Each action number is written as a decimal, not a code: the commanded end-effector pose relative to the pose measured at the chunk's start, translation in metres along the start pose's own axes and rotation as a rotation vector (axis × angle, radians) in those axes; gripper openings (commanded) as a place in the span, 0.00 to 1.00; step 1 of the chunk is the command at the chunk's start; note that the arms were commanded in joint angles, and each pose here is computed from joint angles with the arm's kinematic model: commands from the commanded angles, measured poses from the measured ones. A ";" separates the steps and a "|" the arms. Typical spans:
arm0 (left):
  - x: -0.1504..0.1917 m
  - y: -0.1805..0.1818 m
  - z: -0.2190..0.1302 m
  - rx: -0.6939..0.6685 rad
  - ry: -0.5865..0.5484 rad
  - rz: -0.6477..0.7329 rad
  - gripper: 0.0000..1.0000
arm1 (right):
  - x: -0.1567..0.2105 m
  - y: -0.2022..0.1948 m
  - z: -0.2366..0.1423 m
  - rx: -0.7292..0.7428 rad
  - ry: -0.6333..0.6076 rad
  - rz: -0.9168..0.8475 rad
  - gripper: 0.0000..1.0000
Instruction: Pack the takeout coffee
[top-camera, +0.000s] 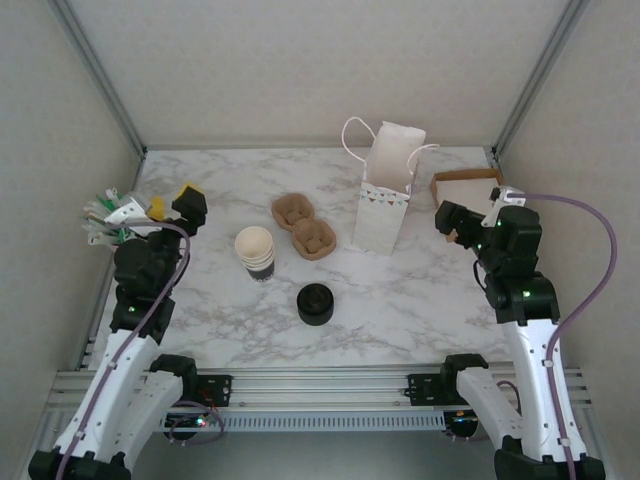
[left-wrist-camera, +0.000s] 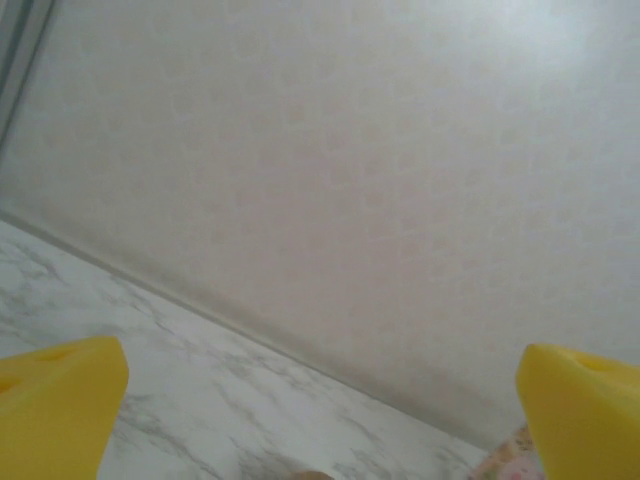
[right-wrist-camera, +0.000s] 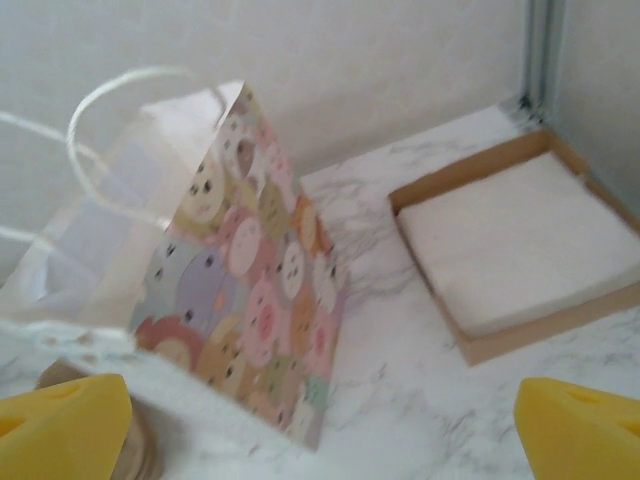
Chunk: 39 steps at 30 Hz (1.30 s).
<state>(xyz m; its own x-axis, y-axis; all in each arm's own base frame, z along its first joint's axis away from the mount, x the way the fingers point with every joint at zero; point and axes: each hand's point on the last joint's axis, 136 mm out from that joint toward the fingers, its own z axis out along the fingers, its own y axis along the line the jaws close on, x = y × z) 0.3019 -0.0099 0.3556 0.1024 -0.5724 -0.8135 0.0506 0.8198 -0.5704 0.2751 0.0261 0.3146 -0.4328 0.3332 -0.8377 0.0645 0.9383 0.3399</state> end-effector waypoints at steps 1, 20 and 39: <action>0.025 0.001 -0.009 -0.038 0.184 -0.044 0.99 | 0.032 0.014 -0.009 -0.080 0.174 0.067 0.99; 0.084 -0.009 0.000 -0.017 0.493 -0.229 1.00 | -0.001 0.121 -0.031 -0.457 0.325 0.032 0.87; 0.144 0.014 -0.017 -0.164 0.785 -0.101 0.64 | 0.056 0.214 0.023 -0.394 0.489 -0.348 0.77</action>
<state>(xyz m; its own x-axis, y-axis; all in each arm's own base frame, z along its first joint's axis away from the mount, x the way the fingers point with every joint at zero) 0.3047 -0.0783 0.2393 -0.5812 -0.5772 -0.5737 -0.1096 0.7541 -0.6476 0.2835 0.2450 0.3380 -0.7435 -0.0806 -0.6639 -0.4283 0.8199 0.3800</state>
